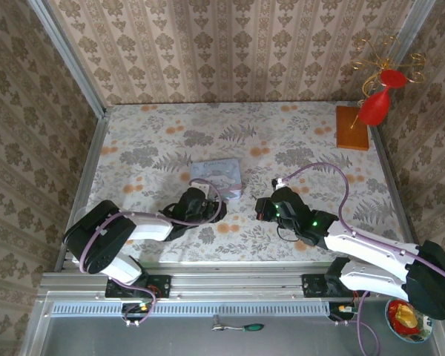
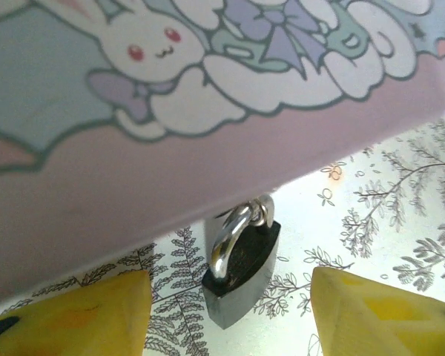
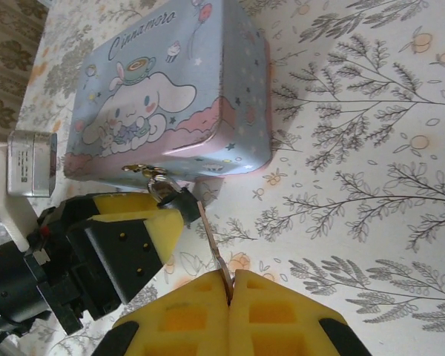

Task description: Unlock the padlock with the key

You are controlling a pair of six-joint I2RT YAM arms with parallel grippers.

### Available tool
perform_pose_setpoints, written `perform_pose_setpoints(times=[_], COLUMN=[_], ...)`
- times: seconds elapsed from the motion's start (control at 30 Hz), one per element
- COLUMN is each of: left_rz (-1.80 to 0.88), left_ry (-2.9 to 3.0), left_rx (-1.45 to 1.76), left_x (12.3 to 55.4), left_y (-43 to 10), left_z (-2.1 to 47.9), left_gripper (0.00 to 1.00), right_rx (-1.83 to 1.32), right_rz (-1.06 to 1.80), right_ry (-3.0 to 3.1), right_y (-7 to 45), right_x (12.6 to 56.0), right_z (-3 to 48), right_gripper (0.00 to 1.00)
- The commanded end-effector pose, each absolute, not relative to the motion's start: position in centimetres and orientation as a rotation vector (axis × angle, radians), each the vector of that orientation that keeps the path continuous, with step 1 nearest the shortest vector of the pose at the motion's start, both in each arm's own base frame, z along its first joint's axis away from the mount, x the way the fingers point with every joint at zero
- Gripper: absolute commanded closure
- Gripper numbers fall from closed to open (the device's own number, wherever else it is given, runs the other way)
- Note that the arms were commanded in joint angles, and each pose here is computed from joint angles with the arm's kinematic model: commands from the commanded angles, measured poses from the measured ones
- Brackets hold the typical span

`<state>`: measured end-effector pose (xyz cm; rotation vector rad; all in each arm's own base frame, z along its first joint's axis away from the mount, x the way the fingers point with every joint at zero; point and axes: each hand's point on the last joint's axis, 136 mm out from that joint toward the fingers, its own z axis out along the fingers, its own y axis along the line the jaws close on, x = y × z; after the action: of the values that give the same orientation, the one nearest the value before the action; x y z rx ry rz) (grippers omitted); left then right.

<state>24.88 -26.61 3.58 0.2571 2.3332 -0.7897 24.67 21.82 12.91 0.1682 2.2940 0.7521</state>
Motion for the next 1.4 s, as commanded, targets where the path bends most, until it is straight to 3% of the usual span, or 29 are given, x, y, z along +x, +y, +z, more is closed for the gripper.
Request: perform_pose_setpoints(times=[0.0,0.23,0.5,0.7,0.87,1.1,1.37], left_rz=[-0.886,-0.884,-0.846,-0.887,-0.928,-1.087,-1.247], left_ry=[2.243,2.232,2.234,2.215,2.200,2.206,2.177], left_rx=[0.281,0.234,0.185,0.148,0.106,0.019,-0.051], left_x=[24.7,26.0,27.4,27.7,27.7,27.3,27.0], left_y=[-26.6,-26.9,-27.1,-27.6,-27.7,-29.0,-30.1], left_z=[4.4,3.5,2.9,3.8,4.9,7.8,11.5], left_gripper=[0.40,0.43,0.59,0.79,0.86,0.94,0.94], right_rx=[0.179,0.174,0.149,0.201,0.236,0.279,0.313], right_rz=[0.843,0.874,0.888,0.920,0.892,0.992,1.200], right_ry=[2.278,2.278,2.300,2.308,2.338,2.352,2.375], right_y=[22.9,24.3,25.7,25.9,25.2,25.1,26.9], right_x=[24.3,24.2,23.7,23.7,23.8,24.3,24.3], right_z=[12.8,12.6,11.5,10.6,10.0,9.8,9.8], right_gripper=[1.00,1.00,1.00,1.00,1.00,1.00,1.00])
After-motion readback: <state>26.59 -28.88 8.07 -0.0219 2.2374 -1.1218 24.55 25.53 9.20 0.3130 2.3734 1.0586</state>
